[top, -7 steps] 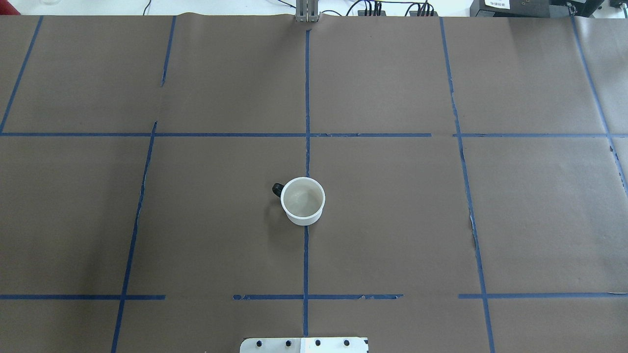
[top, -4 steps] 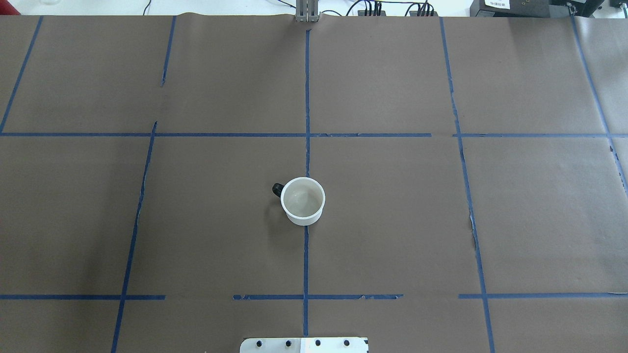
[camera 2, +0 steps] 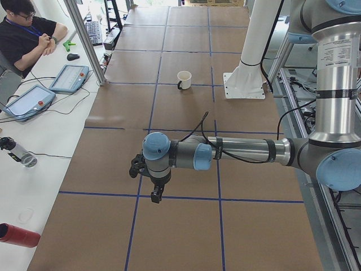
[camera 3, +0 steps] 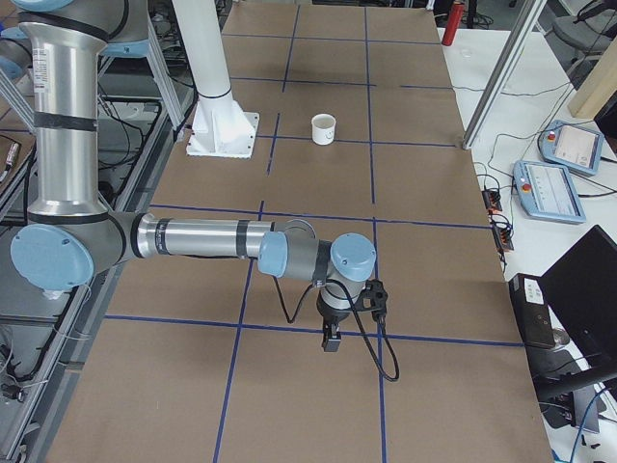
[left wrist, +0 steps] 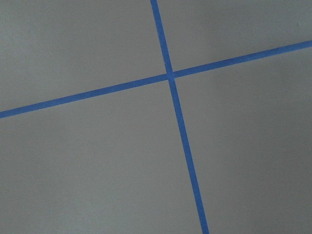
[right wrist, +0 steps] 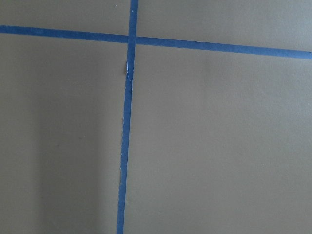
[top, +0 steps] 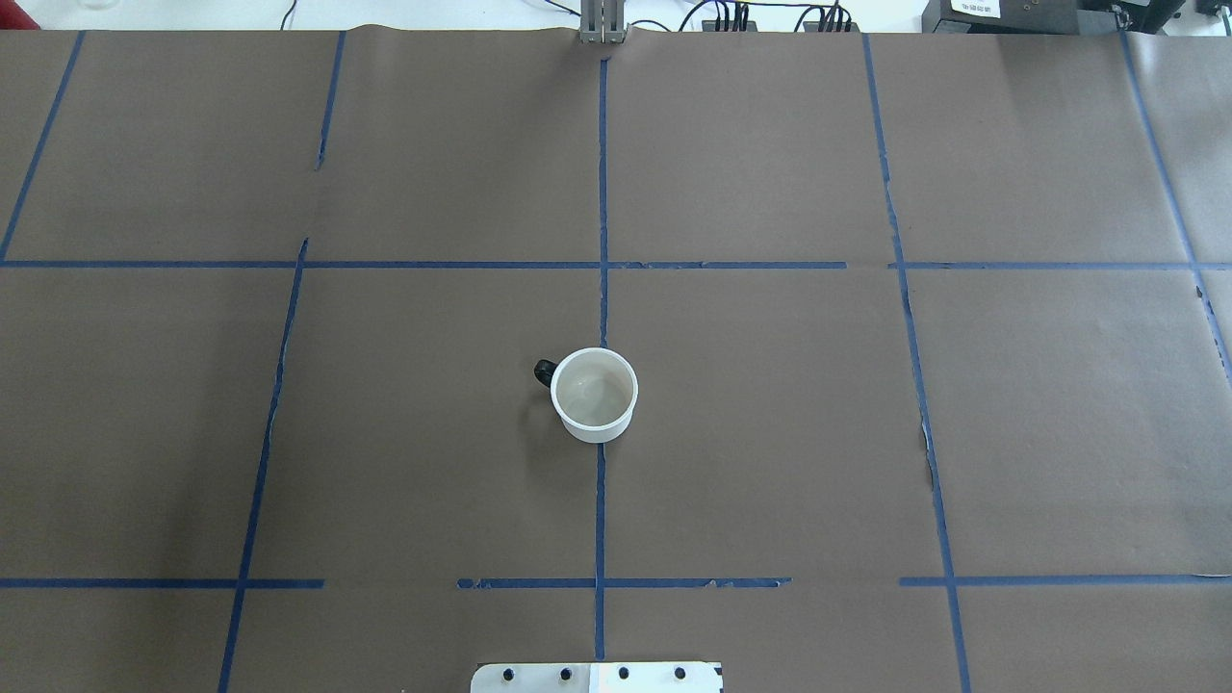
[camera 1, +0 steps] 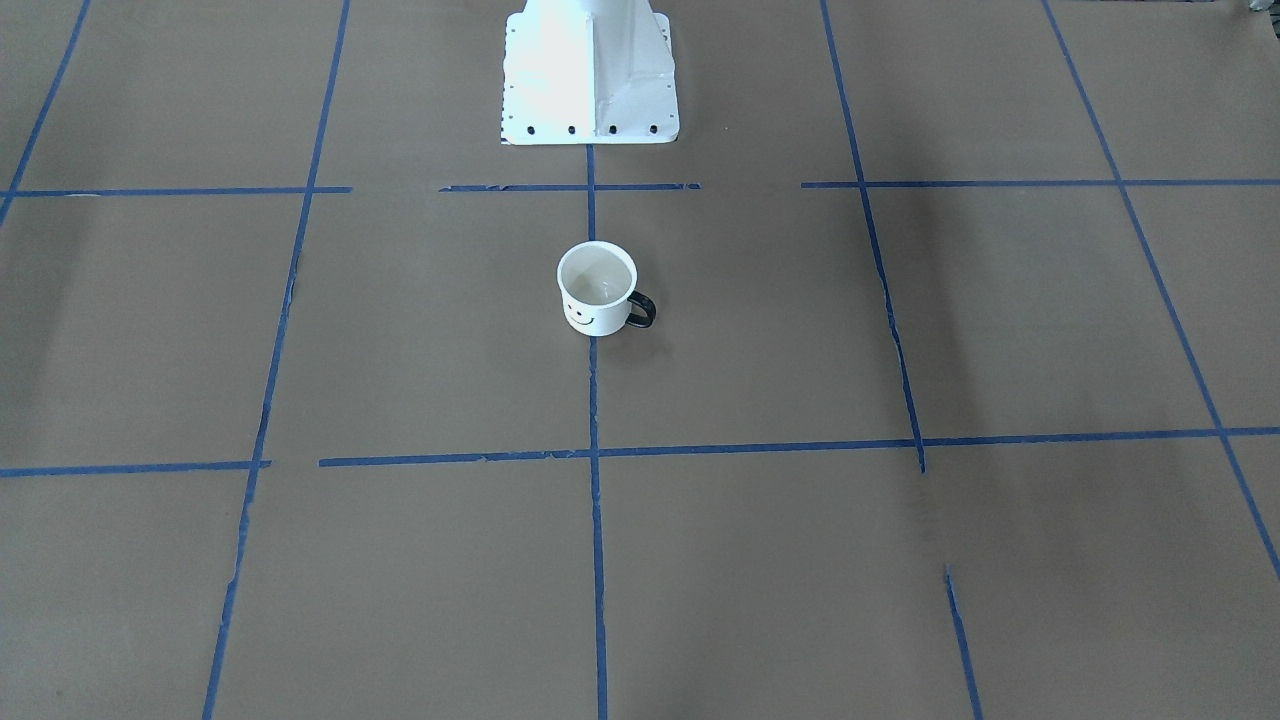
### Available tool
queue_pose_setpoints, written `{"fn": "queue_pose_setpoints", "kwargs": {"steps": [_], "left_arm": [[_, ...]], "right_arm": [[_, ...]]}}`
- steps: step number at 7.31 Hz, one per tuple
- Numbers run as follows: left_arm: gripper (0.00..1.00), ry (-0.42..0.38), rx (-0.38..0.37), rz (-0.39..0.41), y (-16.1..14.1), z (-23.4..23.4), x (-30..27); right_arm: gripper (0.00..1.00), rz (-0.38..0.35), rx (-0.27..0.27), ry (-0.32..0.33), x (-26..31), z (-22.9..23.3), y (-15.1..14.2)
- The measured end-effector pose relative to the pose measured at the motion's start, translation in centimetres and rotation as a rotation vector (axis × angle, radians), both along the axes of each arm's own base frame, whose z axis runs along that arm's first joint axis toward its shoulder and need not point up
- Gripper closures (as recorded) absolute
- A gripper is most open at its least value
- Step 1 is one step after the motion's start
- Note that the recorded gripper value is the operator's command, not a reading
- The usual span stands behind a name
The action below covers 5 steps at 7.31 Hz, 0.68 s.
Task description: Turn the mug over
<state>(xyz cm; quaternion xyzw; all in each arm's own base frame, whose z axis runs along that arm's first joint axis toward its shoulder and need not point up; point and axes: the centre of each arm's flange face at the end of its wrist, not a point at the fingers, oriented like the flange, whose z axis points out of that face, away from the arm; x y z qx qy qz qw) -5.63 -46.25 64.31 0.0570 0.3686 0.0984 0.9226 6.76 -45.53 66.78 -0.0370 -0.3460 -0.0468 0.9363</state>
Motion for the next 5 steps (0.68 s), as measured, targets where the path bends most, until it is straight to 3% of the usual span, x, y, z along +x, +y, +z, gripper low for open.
{"fn": "queue_pose_setpoints", "kwargs": {"steps": [5], "left_arm": [[0.00,-0.001,-0.002,0.000,0.15,0.12,-0.02]], "right_arm": [[0.00,0.000,0.000,0.000,0.00,0.00,0.00]]}}
